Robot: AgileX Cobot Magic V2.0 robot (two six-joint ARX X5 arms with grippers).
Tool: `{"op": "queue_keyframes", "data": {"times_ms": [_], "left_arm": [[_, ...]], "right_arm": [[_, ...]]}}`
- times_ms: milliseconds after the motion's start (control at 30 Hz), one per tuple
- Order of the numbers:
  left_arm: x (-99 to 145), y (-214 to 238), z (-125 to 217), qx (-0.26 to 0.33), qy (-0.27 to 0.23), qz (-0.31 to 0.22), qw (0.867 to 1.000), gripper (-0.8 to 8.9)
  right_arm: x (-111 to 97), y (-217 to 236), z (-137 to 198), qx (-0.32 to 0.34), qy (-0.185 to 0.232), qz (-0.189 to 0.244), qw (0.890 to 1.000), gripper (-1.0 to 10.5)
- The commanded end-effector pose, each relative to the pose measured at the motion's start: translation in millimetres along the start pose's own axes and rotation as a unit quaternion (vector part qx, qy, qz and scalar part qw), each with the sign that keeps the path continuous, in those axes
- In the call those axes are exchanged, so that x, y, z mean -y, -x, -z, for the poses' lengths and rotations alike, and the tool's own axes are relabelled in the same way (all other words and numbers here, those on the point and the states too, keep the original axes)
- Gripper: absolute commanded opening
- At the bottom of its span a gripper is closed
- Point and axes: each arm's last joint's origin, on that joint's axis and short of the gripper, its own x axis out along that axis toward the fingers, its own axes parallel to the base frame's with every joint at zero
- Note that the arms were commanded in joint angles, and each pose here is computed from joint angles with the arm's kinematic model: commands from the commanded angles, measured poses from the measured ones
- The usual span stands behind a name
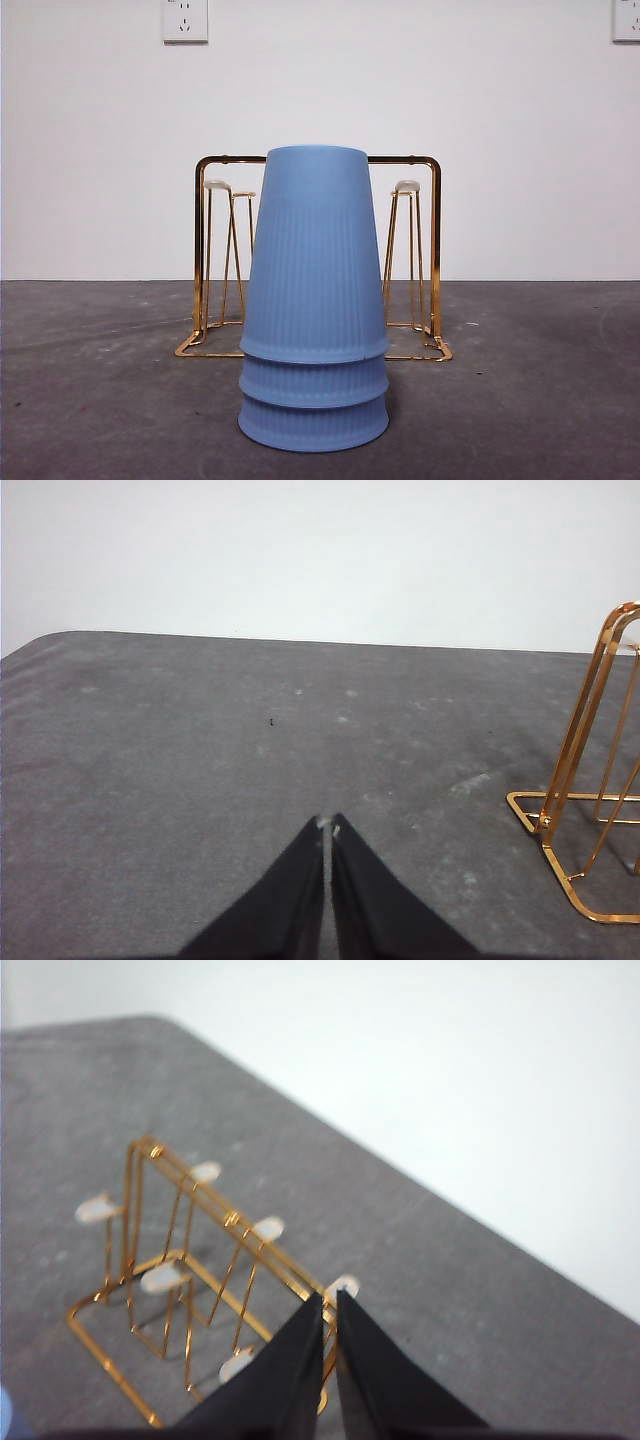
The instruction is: The left arm pick up the left cup on cup holder and place it on desk, then the right arm insert the right cup into the first cup, and then the left arm insert the mid cup into the first cup
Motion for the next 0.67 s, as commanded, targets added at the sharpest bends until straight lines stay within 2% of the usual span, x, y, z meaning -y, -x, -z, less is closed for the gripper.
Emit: {"op": "queue_keyframes", "data": {"times_ms": [33, 100, 167, 267, 333, 400, 567, 667], "left_arm": [[0, -1, 5, -0.004, 0.005, 0.000, 1.000, 0.08], [0, -1, 5, -0.004, 0.005, 0.000, 1.000, 0.08], [0, -1, 5, -0.005, 0.005, 0.000, 1.000, 0.08], [0, -1, 5, -0.004, 0.005, 0.000, 1.000, 0.08], [0, -1, 5, -0.004, 0.005, 0.000, 1.000, 0.08], [0, -1, 5, -0.004, 0.005, 0.000, 1.000, 0.08], [0, -1, 5, -0.004, 0.005, 0.000, 1.000, 0.08], [0, -1, 5, -0.004, 0.005, 0.000, 1.000, 0.08]], "right_arm": [[8, 12, 5, -0.015, 0.000, 0.027, 1.000, 0.2], [14, 22, 22, -0.025, -0.028, 0.048, 0.998, 0.2], [16, 35, 45, -0.004, -0.069, 0.074, 0.995, 0.2], [13, 49, 90, 0.047, -0.118, 0.141, 0.982, 0.2], [8, 55, 121, 0.074, -0.122, 0.184, 0.972, 0.2], [3, 56, 145, 0.088, -0.119, 0.202, 0.968, 0.2], [-8, 54, 191, 0.086, -0.120, 0.228, 0.962, 0.2], [-12, 48, 210, 0.080, -0.122, 0.229, 0.962, 0.2]]}}
